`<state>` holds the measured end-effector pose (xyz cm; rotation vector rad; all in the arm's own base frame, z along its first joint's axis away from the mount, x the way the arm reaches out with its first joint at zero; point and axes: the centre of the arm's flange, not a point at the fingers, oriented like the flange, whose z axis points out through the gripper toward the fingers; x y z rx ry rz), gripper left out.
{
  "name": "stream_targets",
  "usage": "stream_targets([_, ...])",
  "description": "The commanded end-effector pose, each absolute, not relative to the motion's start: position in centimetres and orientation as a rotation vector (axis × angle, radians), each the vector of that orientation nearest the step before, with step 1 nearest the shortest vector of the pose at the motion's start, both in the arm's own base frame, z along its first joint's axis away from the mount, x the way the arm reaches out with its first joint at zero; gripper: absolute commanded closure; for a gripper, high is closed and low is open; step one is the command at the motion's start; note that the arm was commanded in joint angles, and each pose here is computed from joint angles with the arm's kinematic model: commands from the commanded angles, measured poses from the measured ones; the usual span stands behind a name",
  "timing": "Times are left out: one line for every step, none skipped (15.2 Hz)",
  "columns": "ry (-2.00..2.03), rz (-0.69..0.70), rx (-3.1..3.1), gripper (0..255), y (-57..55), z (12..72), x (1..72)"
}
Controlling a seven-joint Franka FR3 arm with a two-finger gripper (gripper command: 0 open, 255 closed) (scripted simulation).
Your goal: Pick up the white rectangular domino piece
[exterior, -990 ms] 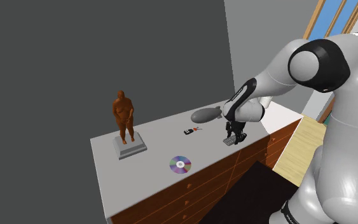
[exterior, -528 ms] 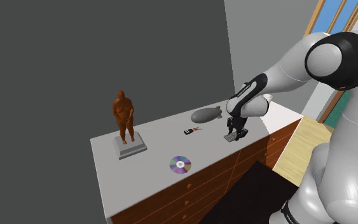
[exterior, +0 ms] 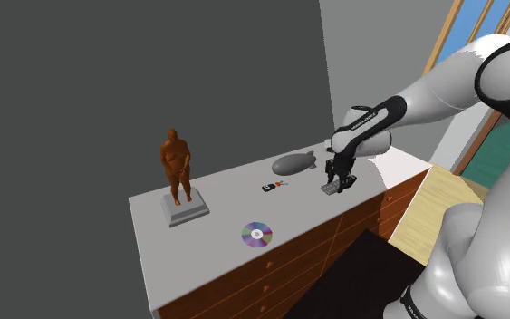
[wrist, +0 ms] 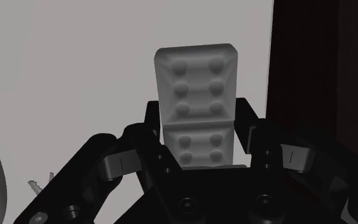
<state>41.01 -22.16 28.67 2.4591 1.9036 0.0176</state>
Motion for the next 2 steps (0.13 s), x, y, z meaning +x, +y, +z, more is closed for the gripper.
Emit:
stream_targets([1.903,0.016,2.459,255,-22.21,29.37,41.03])
stream_targets([1.903,0.016,2.459,255,-22.21,29.37,41.03])
